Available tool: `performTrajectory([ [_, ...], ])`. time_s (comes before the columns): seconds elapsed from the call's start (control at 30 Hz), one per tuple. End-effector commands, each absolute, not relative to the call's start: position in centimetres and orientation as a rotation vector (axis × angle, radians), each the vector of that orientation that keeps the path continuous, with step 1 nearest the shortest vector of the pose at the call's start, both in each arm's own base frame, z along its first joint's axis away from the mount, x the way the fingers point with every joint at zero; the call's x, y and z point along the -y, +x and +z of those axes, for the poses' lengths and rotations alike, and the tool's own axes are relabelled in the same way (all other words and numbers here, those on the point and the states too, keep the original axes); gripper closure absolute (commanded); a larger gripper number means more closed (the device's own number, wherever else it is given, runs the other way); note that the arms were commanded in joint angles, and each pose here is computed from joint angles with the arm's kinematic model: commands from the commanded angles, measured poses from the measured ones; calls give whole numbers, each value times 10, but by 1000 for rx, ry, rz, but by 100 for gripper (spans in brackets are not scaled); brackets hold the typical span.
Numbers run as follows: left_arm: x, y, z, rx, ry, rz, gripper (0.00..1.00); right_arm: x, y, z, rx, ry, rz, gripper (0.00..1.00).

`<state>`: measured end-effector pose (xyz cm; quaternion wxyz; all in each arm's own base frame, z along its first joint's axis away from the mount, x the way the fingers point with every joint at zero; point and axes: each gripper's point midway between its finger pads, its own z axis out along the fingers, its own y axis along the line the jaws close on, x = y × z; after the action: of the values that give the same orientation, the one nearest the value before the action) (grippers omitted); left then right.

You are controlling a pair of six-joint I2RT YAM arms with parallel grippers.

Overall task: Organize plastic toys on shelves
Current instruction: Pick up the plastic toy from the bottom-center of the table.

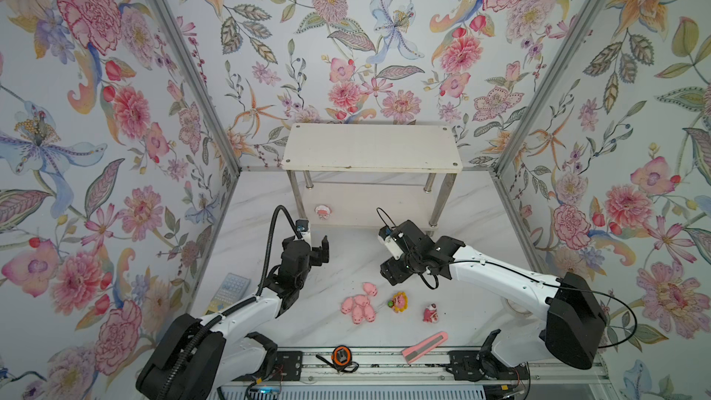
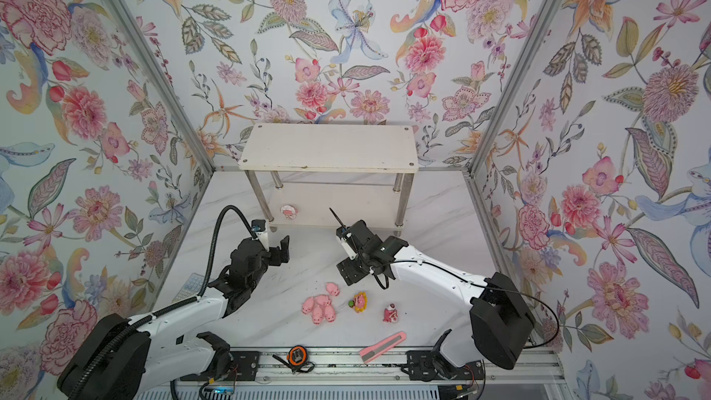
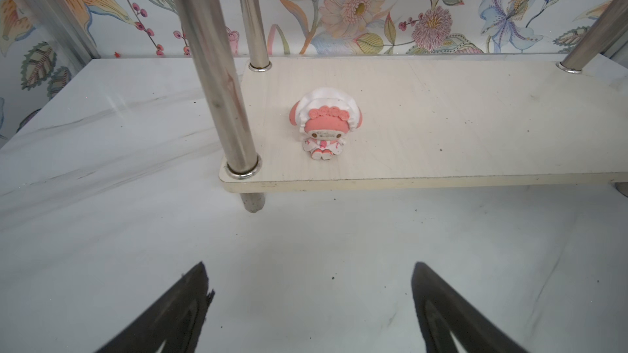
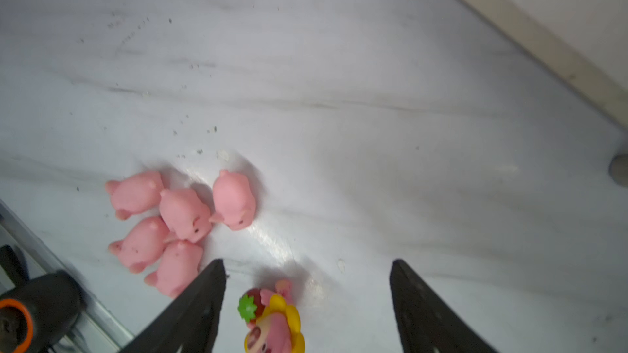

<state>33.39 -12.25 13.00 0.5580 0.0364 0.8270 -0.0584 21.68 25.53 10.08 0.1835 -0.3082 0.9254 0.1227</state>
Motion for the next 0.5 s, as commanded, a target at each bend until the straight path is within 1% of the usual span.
performTrajectory([
  [0.0, 137, 345, 149, -1886, 78, -190, 6, -239, 175, 76, -2829, -764, 377, 20],
  [0.23, 141, 347, 152, -1884, 91, -179, 6, -233, 155, 55, -2926, -710, 362, 22],
  [0.47, 133, 345, 152, -1881, 81, -137, 4, -239, 141, 43, -2985, -718, 425, 29],
])
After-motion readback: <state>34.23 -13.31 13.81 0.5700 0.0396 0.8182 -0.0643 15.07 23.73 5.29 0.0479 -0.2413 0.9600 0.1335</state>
